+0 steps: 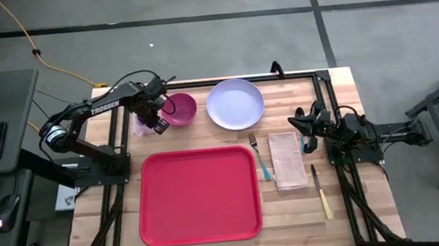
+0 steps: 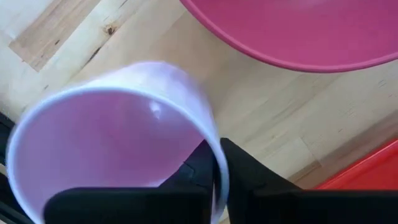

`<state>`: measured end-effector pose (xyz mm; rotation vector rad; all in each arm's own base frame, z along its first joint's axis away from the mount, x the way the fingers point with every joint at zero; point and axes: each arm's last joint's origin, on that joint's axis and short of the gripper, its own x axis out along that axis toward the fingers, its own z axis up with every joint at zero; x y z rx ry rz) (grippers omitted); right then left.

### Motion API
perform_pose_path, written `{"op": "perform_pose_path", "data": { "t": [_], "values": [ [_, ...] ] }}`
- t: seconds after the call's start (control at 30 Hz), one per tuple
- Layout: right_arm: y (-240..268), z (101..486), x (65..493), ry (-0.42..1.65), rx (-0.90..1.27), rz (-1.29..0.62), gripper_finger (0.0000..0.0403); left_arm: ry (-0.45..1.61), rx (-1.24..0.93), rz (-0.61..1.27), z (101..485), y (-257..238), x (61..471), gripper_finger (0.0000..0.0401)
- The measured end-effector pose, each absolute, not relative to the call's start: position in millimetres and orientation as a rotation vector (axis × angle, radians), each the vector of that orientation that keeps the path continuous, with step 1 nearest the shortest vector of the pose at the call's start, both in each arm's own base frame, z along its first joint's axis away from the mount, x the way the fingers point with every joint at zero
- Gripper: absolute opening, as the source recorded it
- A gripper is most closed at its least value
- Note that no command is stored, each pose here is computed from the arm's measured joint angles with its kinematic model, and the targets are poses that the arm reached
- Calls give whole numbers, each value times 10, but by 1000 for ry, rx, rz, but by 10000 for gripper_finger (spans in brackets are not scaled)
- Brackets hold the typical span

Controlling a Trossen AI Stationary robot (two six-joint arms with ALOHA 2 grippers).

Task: Set up tray
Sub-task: Put the purple mug to the top left of the red tray

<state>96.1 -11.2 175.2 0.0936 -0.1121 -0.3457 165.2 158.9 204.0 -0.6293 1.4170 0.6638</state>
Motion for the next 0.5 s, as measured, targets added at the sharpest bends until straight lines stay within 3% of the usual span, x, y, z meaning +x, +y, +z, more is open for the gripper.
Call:
{"op": "perform_pose_path", "data": {
  "t": [0.17, 0.5],
  "values": [
    [-113, 1751, 961, -112, 93, -346, 0, 1428, -624, 653, 2099, 1593, 1656, 23],
    [-112, 1751, 961, -112, 94, -346, 0, 1418, -607, 664, 2417, 1643, 1704, 30]
  ]
}}
